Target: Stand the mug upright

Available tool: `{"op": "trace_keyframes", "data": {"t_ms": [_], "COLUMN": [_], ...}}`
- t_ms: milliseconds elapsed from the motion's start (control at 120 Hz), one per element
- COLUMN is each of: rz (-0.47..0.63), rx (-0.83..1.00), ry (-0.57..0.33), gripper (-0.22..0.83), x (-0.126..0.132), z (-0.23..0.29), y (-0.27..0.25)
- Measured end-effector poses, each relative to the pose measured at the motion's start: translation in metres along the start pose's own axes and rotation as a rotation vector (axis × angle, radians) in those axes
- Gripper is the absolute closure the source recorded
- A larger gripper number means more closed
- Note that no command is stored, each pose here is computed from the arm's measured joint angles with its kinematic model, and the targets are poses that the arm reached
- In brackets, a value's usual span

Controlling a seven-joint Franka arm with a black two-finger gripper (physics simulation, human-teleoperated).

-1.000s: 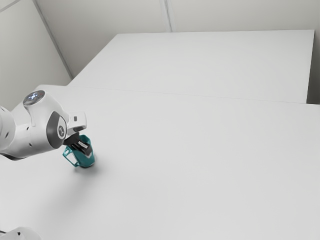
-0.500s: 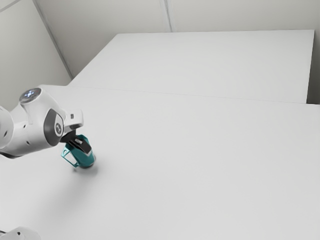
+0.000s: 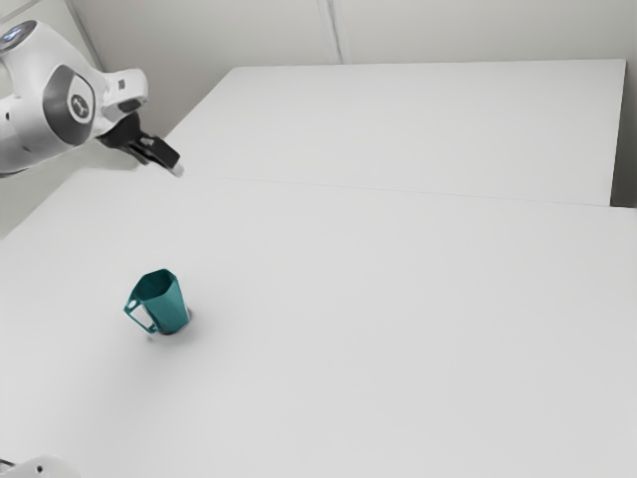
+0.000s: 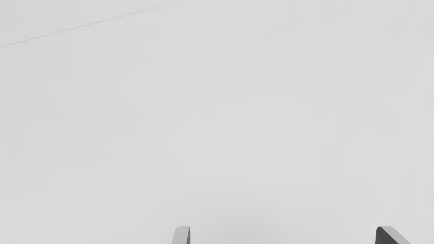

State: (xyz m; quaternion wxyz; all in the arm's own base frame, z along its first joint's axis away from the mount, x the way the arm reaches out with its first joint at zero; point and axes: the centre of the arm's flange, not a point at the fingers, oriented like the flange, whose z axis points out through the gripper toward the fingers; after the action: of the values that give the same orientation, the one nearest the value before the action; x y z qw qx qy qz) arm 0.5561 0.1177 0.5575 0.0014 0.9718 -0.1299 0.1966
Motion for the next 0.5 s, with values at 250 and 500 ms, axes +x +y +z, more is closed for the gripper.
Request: {"op": "trace_keyframes", "data": {"t_ms": [250, 500], "rz": [0.128, -0.002], "rx": [-0.103, -0.034], "ry": [-0.262, -0.476], "gripper": [0.00, 0.00], "x": [0.120, 0.113], "z": [0.032, 0.040], "y": [0.028, 0.061]}}
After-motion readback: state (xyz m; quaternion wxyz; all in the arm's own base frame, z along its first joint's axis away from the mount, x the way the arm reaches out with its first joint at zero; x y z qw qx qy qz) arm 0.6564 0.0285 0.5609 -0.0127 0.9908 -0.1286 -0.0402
